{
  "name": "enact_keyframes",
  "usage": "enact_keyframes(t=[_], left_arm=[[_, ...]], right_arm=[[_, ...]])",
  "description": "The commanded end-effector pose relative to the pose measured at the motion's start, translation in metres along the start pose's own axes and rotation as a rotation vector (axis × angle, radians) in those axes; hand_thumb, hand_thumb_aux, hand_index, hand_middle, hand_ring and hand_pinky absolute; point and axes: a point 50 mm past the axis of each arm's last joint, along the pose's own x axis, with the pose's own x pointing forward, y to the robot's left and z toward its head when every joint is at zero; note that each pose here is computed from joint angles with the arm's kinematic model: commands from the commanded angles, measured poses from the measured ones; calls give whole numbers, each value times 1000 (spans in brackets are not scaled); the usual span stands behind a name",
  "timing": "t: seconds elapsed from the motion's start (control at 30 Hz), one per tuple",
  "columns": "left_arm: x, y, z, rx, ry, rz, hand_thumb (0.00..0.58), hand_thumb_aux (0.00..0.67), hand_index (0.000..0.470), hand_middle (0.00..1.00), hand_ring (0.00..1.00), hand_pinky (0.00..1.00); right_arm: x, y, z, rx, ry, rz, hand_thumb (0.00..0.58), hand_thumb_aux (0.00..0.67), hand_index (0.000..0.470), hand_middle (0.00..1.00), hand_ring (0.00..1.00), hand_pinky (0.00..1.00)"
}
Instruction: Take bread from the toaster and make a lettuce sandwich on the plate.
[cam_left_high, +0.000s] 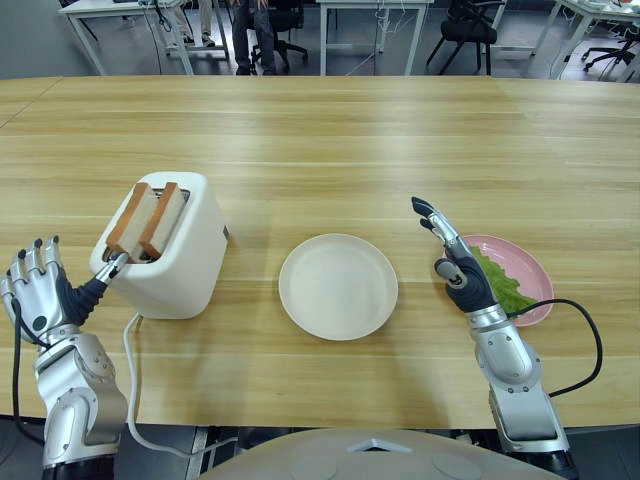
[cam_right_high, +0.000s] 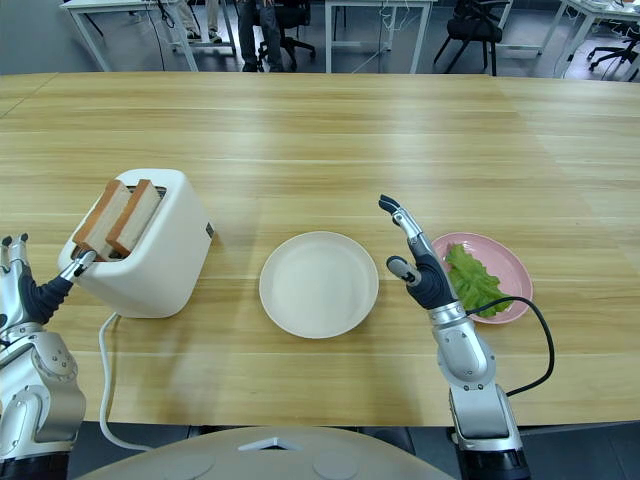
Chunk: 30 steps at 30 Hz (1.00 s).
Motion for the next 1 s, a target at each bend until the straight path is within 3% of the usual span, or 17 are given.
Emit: enact_keyframes(t=[0.03, 0.47, 0.5, 0.53, 0.57, 0.6, 1.0], left_arm=[[6, -7, 13, 2, -37, -31, 0, 0, 0, 0, 0, 0], [22, -7, 31, 25, -109, -41, 0, 0, 0, 0, 0, 0], [21, -7, 32, 22, -115, -42, 190, 121, 83, 0, 0, 0], [21, -7, 32, 18, -122, -41, 190, 121, 83, 0, 0, 0], [21, -7, 33, 12, -130, -43, 441, 342, 235, 0, 0, 0], [21, -8, 35, 4, -138, -51, 580, 670, 460, 0, 0, 0], [17, 2, 52, -188, -235, 28, 580, 670, 460, 0, 0, 0]], right_arm=[[0, 0, 0, 6, 3, 2, 0, 0, 0, 0, 0, 0], [1, 0, 2, 6, -4, 1, 0, 0, 0, 0, 0, 0], [1, 0, 2, 6, -4, 2, 0, 0, 0, 0, 0, 0], [1, 0, 2, 6, -4, 2, 0, 0, 0, 0, 0, 0], [1, 0, 2, 6, -5, 2, 0, 0, 0, 0, 0, 0], [1, 0, 2, 6, -5, 3, 0, 0, 0, 0, 0, 0], [0, 1, 1, -12, 0, 30, 0, 0, 0, 0, 0, 0]])
